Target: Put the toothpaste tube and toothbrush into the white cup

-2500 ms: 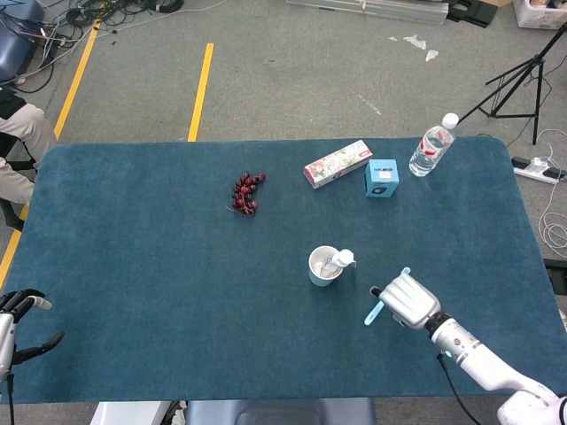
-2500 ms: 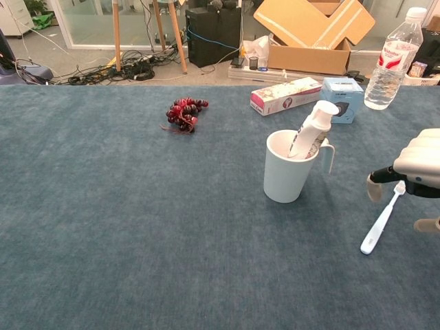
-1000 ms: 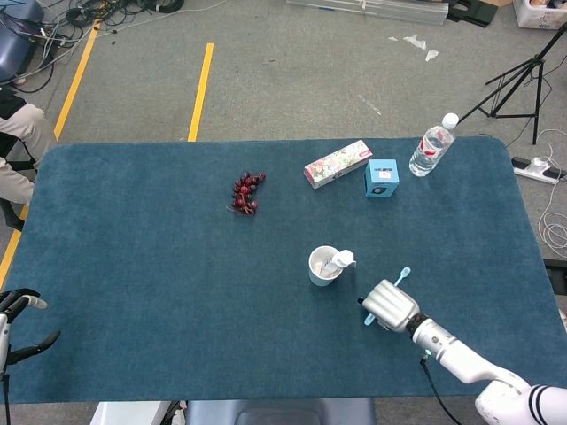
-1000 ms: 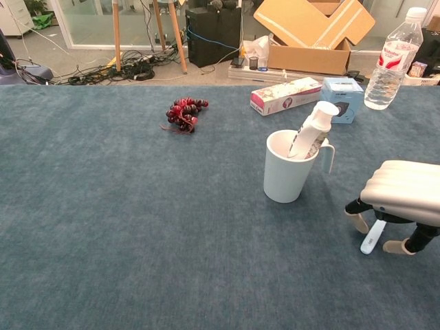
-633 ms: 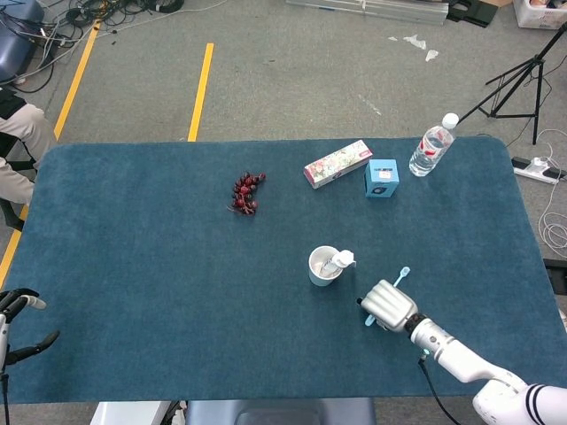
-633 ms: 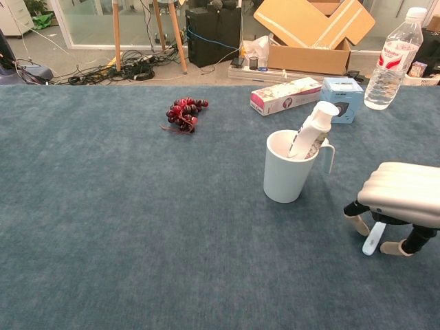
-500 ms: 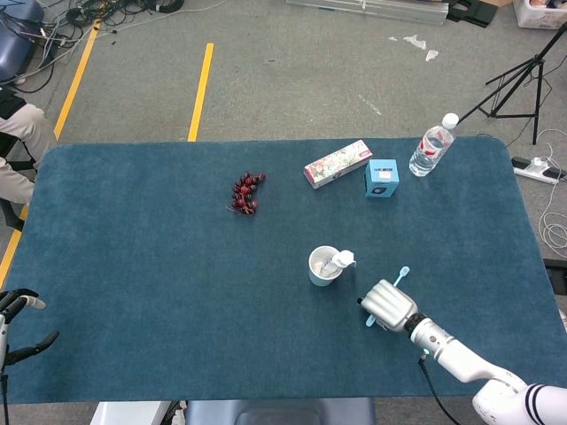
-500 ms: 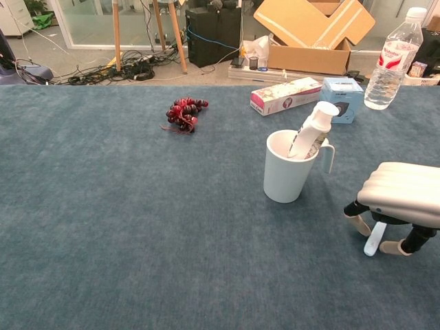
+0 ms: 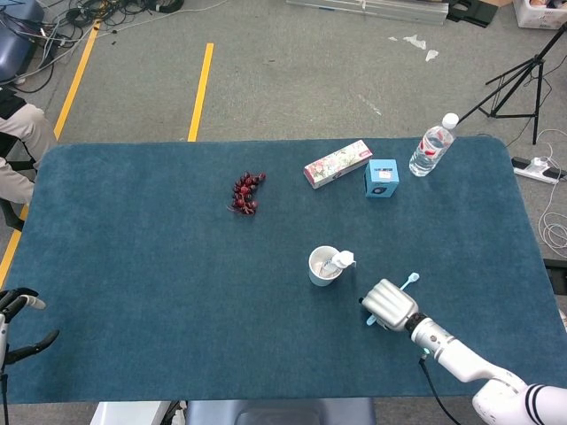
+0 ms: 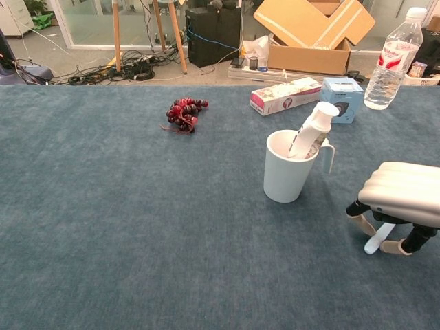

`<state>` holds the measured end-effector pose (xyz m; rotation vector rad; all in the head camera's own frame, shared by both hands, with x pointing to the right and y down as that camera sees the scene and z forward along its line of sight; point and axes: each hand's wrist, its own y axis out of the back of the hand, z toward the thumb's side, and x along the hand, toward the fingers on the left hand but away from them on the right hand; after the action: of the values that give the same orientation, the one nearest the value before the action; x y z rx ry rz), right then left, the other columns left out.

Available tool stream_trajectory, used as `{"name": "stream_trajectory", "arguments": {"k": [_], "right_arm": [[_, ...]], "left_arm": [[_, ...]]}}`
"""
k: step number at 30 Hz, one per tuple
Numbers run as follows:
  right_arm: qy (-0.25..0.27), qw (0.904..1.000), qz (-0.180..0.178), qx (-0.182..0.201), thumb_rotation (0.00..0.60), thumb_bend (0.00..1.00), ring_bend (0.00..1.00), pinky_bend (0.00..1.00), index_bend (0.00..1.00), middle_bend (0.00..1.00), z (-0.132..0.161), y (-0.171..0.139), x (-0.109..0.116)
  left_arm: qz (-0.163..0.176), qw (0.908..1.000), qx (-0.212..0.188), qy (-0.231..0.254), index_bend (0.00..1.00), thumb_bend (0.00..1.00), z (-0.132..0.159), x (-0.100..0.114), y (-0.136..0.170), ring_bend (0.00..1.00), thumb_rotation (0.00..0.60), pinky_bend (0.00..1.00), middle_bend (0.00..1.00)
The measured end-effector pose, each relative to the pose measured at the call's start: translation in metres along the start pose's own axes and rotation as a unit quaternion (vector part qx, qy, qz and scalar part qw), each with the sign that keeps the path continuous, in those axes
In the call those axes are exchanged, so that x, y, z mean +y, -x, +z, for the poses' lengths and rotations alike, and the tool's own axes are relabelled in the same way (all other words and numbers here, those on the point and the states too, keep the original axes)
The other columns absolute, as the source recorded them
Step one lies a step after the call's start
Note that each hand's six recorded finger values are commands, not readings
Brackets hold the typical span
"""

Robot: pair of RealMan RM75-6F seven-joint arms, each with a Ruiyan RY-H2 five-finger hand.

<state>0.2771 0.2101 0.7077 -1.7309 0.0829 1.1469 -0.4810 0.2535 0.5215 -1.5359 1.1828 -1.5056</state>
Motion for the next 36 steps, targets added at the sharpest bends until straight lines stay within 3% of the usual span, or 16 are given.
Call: {"name": "stream_trajectory", "arguments": {"k": [36], "right_arm": [[0.043, 0.9956, -0.082, -0.011, 0.6, 0.27, 1.0, 1.0, 0.64, 1.0, -0.006, -0.03, 0.057]], "left_arm": [[-0.002, 1.0, 0.001, -0.003, 0.47, 0.03, 0.0, -0.002, 0.002, 0.31, 0.6, 0.38, 0.37]]}}
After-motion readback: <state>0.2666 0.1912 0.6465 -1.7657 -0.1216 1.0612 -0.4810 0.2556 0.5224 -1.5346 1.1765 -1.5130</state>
